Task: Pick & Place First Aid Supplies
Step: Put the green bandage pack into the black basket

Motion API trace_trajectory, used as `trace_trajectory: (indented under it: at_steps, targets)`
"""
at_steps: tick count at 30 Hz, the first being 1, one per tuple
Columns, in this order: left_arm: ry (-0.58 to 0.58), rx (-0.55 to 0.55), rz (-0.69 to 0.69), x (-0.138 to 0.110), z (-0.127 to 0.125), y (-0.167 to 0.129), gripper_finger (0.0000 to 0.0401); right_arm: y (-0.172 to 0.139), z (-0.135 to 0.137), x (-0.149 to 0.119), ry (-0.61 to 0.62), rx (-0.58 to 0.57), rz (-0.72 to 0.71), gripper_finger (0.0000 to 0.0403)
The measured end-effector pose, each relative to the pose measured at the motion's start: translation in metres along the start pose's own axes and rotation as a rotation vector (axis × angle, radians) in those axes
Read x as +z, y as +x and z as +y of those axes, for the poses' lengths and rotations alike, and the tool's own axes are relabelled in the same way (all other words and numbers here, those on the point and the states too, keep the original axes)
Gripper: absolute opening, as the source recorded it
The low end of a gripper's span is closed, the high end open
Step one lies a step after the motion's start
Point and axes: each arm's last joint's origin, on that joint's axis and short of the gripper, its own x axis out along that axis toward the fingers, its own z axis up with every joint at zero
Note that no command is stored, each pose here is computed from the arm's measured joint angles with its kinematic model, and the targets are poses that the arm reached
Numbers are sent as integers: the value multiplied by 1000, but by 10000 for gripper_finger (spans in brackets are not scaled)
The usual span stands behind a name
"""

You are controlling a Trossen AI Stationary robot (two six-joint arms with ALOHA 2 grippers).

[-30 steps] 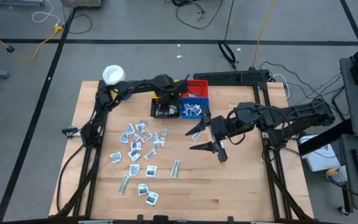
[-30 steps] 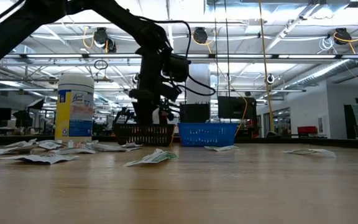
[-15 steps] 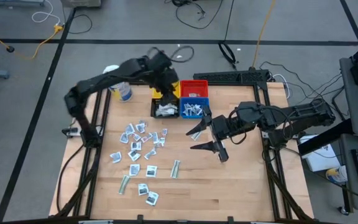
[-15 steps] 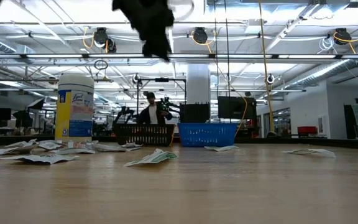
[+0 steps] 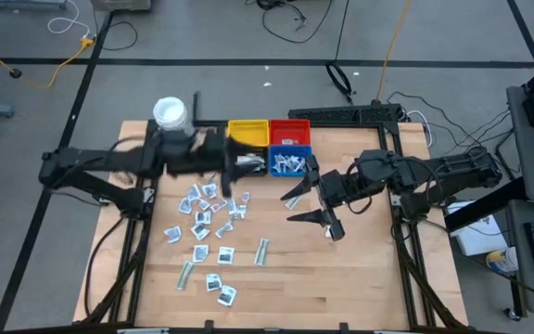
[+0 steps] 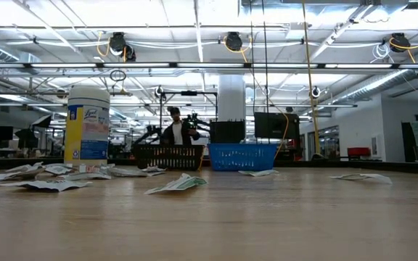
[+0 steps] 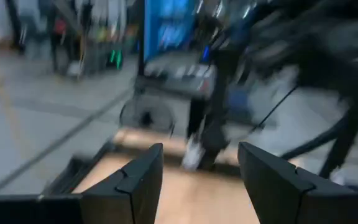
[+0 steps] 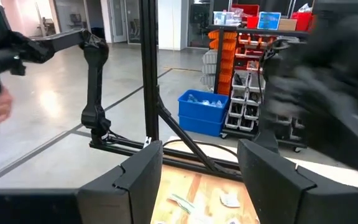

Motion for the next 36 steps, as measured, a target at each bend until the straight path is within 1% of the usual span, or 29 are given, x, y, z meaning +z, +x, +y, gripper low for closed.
trace_trajectory:
  at_steps: [3, 5, 8, 10, 11, 13, 15, 20, 25, 28, 31, 33, 36]
  targets:
    - [34, -65, -104, 0, -29, -7, 214, 0, 0, -1, 41, -5, 13, 205]
    - [61, -89, -132, 0, -45, -11, 214, 0, -1, -3, 70, -25, 28, 205]
    - [75, -101, -146, -2, -62, -13, 214, 0, -2, -7, 133, -83, 69, 204]
    - [71, -82, -138, -4, -69, -15, 214, -2, -4, -9, 182, -163, 85, 204]
    - [68, -69, -135, -5, -70, -16, 214, -4, -6, -10, 219, -233, 96, 204]
    - [50, -50, -141, -4, -72, -17, 214, -7, -9, -13, 333, -369, 107, 204]
    - [27, -46, -140, -4, -72, -17, 214, -14, -10, -18, 450, -479, 177, 204]
    - [-15, -49, -138, -4, -72, -17, 214, -30, -13, -29, 718, -698, 342, 204]
    - [-44, -52, -131, -5, -72, -17, 214, -52, -16, -52, 968, -934, 534, 203]
    - [-62, -53, -131, -5, -72, -17, 214, -64, -15, -64, 1076, -1030, 690, 203]
    - [-69, -72, -130, -5, -72, -17, 214, -70, -14, -73, 1130, -1130, 815, 203]
    - [-68, -90, -128, -5, -73, -17, 214, -71, -14, -76, 1147, -1167, 864, 203]
    - [-71, -107, -127, -5, -74, -17, 214, -66, -14, -81, 1162, -1194, 890, 203]
